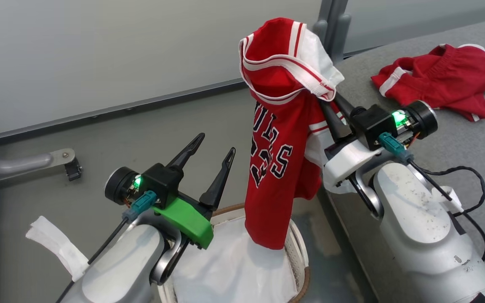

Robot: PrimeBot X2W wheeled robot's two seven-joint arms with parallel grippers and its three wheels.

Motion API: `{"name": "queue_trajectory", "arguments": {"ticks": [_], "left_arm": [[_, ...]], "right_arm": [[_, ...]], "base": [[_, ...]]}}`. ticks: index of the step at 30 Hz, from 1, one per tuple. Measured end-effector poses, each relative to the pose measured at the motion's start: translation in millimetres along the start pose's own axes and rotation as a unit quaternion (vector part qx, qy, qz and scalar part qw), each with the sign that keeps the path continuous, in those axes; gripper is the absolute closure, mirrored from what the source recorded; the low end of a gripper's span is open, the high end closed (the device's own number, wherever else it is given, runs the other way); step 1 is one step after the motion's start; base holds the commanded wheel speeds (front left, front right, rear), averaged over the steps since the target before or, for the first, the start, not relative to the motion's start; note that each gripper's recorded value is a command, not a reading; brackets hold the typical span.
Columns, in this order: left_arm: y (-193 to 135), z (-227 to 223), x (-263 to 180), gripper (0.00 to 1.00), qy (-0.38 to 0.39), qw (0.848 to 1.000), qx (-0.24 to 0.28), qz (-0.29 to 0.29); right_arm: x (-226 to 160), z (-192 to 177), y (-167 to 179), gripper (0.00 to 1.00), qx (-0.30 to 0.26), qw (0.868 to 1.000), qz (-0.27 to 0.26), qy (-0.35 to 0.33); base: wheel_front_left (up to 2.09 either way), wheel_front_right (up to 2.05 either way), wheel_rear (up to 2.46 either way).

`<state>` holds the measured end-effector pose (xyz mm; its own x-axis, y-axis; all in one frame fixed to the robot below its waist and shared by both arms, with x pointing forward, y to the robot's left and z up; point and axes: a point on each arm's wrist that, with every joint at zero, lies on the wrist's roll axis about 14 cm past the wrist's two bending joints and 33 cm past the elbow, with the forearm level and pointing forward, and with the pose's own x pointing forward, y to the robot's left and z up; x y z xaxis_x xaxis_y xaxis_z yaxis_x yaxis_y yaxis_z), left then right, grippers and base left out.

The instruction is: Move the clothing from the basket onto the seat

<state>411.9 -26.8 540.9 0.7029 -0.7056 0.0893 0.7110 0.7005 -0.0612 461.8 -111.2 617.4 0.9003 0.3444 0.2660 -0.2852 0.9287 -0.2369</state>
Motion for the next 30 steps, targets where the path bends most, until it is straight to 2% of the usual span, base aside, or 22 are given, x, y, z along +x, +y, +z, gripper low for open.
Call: {"name": "queue_trajectory", "arguments": {"ticks": [10,20,25,30], "left_arm": [[-47,-29,41,0.0,0.019,0.995,-0.018,-0.092],[-96,-61,72,0.0,0.041,0.981,-0.044,-0.184],[-110,-73,80,0.0,0.046,0.975,-0.063,-0.209],[-112,-79,82,0.0,0.046,0.973,-0.079,-0.212]], "right_arm": [[-41,-13,-80,1.0,-0.036,0.994,-0.102,0.03],[-94,-39,-125,1.0,-0.047,0.978,-0.184,0.086],[-107,-60,-134,1.0,-0.052,0.971,-0.197,0.122],[-88,-57,-150,1.0,-0.091,0.971,-0.181,0.124]], "base": [[0.0,0.0,0.0],[0.0,0.0,0.0],[0.0,0.0,0.0],[0.0,0.0,0.0]]}}
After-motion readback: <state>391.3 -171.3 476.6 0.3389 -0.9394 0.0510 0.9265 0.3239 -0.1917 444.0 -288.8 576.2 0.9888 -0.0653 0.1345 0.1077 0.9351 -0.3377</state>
